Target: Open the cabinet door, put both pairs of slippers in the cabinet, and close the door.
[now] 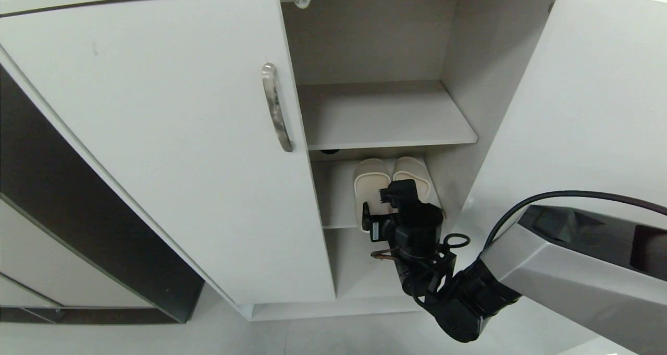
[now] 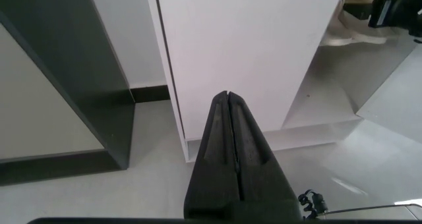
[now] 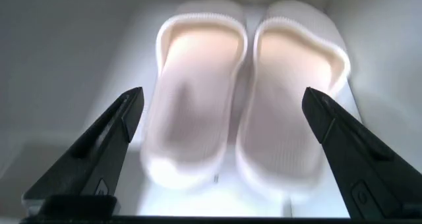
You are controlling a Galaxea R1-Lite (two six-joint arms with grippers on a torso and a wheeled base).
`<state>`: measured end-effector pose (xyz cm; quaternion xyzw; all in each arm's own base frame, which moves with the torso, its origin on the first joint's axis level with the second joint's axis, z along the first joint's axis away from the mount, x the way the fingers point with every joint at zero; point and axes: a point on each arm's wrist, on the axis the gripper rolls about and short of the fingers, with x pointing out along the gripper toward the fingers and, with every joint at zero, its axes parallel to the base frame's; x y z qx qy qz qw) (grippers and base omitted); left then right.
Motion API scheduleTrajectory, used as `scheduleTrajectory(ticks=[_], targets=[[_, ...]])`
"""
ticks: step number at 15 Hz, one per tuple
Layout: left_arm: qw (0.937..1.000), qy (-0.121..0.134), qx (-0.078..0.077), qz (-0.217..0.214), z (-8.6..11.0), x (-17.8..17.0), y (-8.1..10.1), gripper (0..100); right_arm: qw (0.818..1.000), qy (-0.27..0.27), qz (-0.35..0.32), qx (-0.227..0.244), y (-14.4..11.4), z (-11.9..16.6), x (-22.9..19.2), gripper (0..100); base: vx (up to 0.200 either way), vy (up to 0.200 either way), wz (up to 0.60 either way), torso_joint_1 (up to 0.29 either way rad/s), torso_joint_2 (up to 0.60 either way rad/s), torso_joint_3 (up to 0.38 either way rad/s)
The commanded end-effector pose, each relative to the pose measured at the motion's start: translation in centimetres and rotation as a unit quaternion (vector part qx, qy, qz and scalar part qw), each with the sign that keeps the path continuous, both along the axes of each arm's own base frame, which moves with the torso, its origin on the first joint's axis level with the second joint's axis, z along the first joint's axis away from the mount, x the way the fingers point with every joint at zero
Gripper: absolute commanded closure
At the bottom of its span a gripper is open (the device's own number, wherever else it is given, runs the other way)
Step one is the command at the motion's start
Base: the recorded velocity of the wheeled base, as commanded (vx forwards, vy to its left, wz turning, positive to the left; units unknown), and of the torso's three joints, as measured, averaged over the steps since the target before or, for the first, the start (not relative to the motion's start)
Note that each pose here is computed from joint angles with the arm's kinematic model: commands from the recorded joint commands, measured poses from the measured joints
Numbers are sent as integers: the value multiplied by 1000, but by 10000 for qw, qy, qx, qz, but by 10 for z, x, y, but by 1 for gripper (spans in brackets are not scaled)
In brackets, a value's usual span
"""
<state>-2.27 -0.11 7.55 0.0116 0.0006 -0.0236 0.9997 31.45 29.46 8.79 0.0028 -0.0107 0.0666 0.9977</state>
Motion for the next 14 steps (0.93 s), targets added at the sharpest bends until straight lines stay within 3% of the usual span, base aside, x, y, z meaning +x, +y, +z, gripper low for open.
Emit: scheduleTrajectory(ticks=[1, 4, 14], targets=[[10000, -1, -1, 6, 0, 0, 0, 100, 10000, 4, 39, -4, 0, 1, -4, 0, -200, 0, 0, 2, 2, 2], [10000, -1, -1, -9, 0, 0, 0, 100, 10000, -12, 54, 13, 1, 1, -6, 0, -200, 0, 0, -2, 1, 1], [10000, 1, -39, 6, 0, 0, 0, 100, 9998, -106, 115, 84, 1, 13, -14, 0, 0, 0, 0, 0, 0, 0]])
